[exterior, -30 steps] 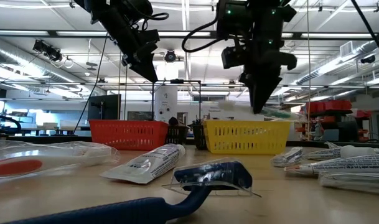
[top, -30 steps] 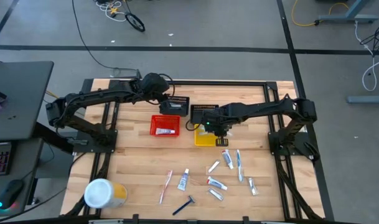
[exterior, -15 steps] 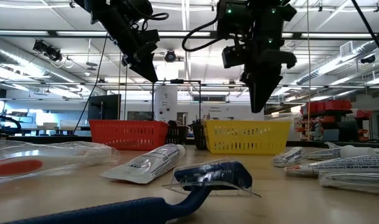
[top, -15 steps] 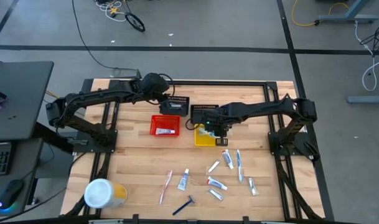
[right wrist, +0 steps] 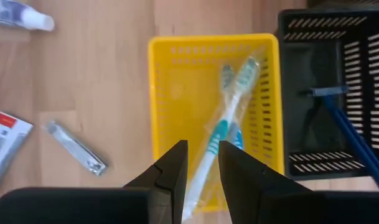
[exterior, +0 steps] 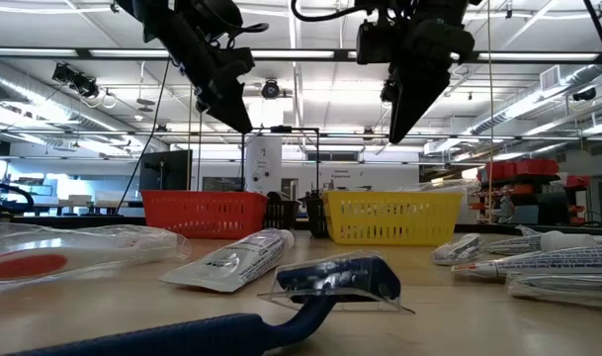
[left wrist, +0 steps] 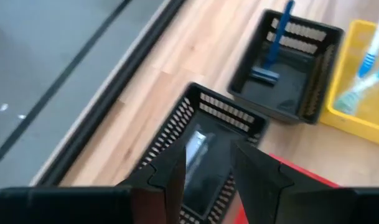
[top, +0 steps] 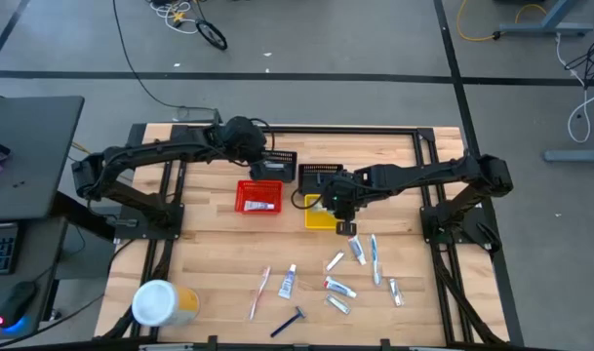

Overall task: Pick & Place Travel size toiletries
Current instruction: Put the white toothpaste into the red bin

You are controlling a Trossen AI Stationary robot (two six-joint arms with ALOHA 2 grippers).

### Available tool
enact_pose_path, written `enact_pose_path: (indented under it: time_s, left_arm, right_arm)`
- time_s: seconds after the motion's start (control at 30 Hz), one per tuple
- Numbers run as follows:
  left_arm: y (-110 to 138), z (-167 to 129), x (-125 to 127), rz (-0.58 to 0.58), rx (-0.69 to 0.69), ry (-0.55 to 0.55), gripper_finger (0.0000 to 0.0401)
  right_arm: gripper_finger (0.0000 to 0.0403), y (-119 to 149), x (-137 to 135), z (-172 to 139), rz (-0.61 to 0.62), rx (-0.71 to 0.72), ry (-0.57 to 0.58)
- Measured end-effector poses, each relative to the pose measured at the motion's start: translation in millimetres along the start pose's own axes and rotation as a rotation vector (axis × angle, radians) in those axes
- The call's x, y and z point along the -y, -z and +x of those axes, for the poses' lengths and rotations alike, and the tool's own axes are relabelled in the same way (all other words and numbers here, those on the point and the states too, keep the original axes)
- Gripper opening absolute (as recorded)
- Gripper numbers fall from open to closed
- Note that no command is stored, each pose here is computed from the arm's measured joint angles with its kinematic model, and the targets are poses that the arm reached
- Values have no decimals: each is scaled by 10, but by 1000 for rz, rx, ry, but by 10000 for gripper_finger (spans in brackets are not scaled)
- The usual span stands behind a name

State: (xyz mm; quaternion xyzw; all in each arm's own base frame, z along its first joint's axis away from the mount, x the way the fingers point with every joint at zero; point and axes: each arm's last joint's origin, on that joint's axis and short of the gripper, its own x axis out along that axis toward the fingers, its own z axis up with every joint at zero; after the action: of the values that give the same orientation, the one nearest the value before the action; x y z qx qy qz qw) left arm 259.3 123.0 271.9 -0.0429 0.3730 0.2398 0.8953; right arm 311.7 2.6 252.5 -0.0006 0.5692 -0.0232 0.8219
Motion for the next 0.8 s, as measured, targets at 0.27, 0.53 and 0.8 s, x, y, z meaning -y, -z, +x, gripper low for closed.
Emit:
enact_pose_path:
  time_s: [0.27,0.53,0.8]
  left_arm:
    - [180,38,360,-50,-68,205,132]
    - [308,-170,1104,-97,-124,416,132]
    - [539,-423,1831,-213,-51,326,132]
  right_arm:
    - [99,-34,-220,-13,14,46,-77]
    - [99,-58,-604,-54,-37,126,-137]
    - [99,3,-945,6,-85,209,-201]
